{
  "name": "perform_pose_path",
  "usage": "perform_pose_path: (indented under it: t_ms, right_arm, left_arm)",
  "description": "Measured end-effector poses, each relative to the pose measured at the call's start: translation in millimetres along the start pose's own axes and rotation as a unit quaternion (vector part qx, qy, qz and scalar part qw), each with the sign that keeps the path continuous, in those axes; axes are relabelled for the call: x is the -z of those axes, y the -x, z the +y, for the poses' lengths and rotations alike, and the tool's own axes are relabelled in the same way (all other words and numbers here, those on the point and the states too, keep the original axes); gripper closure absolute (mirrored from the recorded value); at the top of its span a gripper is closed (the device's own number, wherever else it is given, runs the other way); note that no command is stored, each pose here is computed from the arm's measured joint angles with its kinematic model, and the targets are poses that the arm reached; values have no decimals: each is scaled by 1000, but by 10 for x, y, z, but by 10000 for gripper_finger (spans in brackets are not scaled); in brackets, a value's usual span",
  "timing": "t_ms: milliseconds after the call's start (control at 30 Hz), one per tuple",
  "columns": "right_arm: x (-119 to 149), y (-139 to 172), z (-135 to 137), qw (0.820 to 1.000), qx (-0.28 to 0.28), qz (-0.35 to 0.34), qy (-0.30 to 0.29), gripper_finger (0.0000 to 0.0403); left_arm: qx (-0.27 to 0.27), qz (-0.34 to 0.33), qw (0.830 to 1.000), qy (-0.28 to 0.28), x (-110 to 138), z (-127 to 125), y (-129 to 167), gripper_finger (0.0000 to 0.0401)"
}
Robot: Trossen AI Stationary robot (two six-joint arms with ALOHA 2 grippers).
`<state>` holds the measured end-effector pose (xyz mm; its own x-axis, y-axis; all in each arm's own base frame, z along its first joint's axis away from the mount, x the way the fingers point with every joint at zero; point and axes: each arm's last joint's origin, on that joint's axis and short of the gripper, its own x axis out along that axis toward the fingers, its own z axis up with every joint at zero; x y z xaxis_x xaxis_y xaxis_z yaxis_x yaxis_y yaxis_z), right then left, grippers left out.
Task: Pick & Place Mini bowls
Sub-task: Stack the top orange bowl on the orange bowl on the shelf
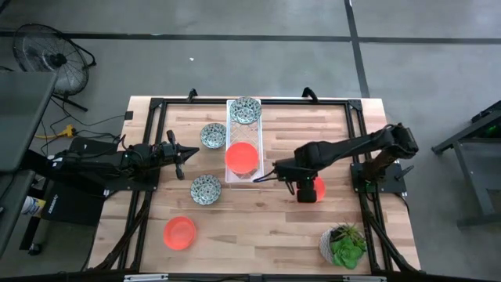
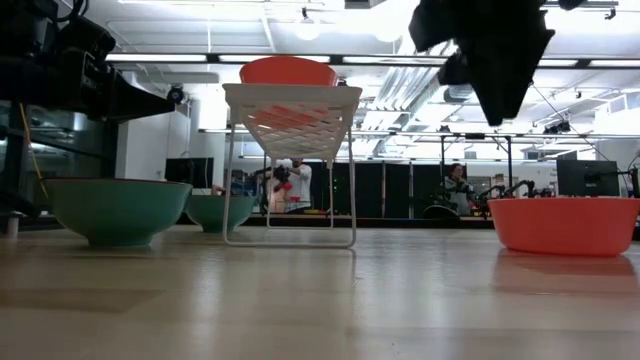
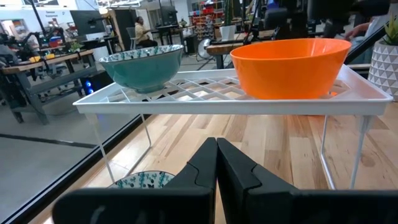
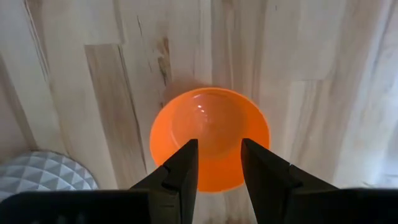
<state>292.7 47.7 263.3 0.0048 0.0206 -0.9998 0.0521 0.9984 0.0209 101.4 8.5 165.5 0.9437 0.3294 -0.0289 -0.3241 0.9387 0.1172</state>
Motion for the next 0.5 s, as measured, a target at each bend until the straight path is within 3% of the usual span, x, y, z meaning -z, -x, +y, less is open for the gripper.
perform_pose_path:
  t_ms: [500]
  right_arm:
    - [117, -463, 218, 996, -24, 9, -83, 292]
  left_arm:
    - [0, 0, 1000, 0, 0, 0, 0, 400]
